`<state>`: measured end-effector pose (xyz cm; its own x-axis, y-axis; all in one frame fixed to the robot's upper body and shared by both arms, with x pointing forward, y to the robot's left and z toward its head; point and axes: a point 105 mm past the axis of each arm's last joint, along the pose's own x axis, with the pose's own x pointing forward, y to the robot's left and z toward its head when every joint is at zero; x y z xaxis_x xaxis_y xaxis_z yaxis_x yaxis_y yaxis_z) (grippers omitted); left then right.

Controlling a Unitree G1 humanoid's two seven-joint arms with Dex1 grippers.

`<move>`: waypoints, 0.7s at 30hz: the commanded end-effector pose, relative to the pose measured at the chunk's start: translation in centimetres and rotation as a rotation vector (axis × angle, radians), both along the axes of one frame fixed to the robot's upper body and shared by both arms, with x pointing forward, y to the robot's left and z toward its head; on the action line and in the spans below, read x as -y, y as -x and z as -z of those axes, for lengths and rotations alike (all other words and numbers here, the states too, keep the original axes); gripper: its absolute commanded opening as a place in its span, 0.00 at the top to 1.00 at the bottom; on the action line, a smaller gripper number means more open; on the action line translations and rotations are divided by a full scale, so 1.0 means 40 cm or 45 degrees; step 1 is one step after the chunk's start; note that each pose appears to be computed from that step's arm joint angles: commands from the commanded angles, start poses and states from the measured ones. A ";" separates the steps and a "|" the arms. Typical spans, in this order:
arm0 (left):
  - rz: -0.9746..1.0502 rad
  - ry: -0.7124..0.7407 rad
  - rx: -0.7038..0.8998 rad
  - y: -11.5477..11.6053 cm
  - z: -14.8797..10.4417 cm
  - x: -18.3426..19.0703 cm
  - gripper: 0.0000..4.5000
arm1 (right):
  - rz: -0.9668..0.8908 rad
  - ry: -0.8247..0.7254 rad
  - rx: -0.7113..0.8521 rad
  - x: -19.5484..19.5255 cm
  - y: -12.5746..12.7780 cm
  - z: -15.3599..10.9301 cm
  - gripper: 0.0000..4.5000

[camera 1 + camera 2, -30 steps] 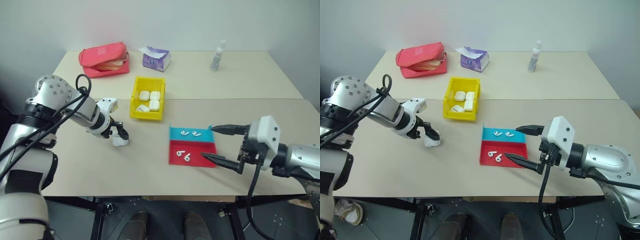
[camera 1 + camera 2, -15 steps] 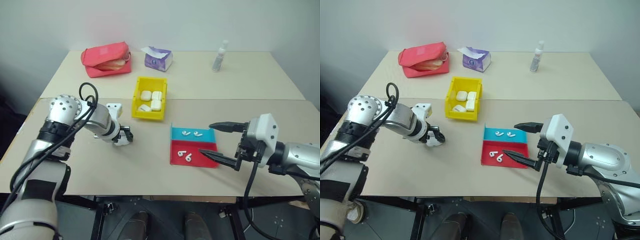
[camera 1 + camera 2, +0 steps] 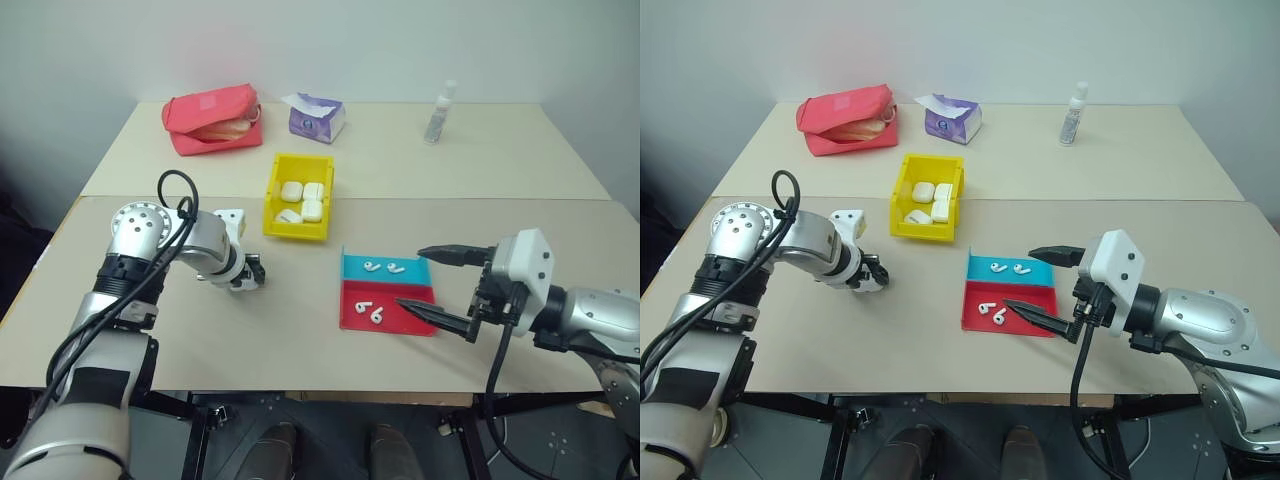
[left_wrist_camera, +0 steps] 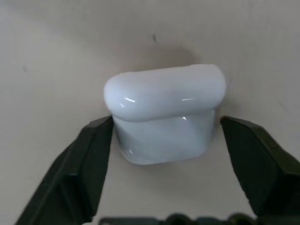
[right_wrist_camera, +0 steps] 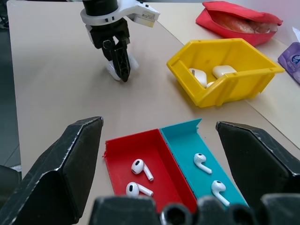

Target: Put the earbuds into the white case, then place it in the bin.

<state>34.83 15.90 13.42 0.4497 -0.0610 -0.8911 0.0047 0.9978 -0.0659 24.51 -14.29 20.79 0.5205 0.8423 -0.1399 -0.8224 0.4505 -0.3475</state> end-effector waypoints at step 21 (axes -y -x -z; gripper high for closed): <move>0.713 0.368 1.404 0.024 -0.331 -0.047 0.38 | -0.004 0.017 0.084 0.017 -0.018 -0.040 0.00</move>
